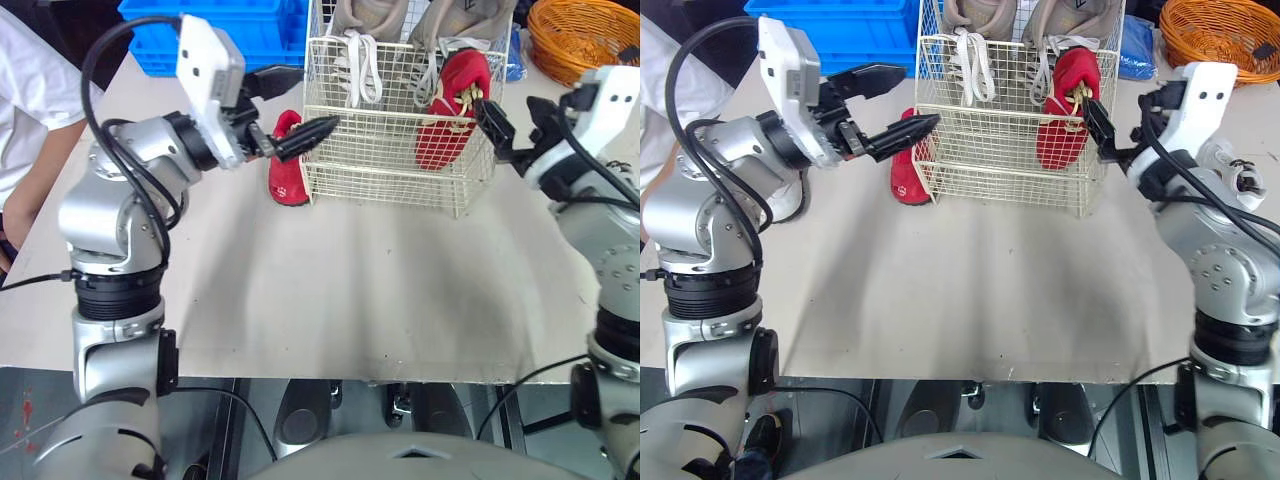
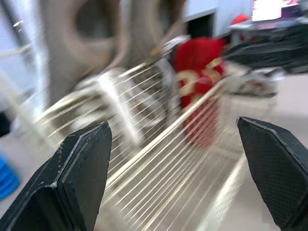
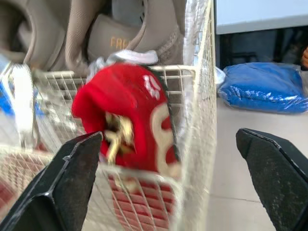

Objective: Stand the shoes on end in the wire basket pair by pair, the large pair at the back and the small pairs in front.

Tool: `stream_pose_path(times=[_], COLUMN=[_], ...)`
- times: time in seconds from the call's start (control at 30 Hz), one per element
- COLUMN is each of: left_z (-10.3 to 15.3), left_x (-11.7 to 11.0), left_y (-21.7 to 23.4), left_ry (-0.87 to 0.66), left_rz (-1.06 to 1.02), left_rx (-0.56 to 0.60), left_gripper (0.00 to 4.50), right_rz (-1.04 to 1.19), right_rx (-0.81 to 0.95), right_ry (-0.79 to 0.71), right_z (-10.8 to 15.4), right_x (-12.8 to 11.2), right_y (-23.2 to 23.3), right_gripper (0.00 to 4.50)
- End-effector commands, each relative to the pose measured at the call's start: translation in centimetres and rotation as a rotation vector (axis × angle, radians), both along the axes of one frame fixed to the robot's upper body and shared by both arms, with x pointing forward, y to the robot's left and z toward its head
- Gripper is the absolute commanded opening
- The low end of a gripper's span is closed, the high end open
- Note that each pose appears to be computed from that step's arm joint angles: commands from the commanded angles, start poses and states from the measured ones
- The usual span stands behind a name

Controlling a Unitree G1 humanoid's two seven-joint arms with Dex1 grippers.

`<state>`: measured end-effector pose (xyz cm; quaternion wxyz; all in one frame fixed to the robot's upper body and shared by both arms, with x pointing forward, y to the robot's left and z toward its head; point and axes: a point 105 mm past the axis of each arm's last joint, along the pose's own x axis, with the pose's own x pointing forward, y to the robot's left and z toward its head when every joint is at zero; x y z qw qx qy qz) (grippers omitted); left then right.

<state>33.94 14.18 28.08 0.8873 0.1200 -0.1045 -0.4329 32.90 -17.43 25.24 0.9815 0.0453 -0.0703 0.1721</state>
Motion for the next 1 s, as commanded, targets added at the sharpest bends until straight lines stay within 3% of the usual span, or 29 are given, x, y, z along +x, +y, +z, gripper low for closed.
stream_pose_path(times=[0.03,0.23,0.33,0.57,0.8,1.0], left_z=[1.8,0.2,-2.3,-5.4,-6.8,-8.7], left_x=[1.5,5.3,7.9,10.4,11.4,11.5], left_y=[2.8,7.1,8.6,8.5,7.2,8.1], left_ry=[-0.025,0.125,0.29,0.479,0.581,0.633], left_rz=[0.113,0.291,0.402,0.449,0.452,0.546], left_rx=[-0.043,-0.09,-0.112,-0.115,-0.134,-0.049], left_gripper=[4.5,4.5,4.5,4.5,4.5,4.5], right_rz=[0.18,0.448,0.509,0.571,0.565,0.589], right_rx=[-0.149,-0.265,-0.286,-0.281,-0.282,-0.321], right_ry=[-0.065,-0.078,-0.089,-0.143,-0.149,-0.182], right_z=[1.0,0.0,-1.3,-1.8,-2.1,-2.4], right_x=[-2.8,-6.3,-7.5,-8.8,-9.2,-9.8], right_y=[0.7,2.9,3.7,4.7,4.7,4.9], right_gripper=[4.48,4.48,4.48,4.48,4.48,4.48])
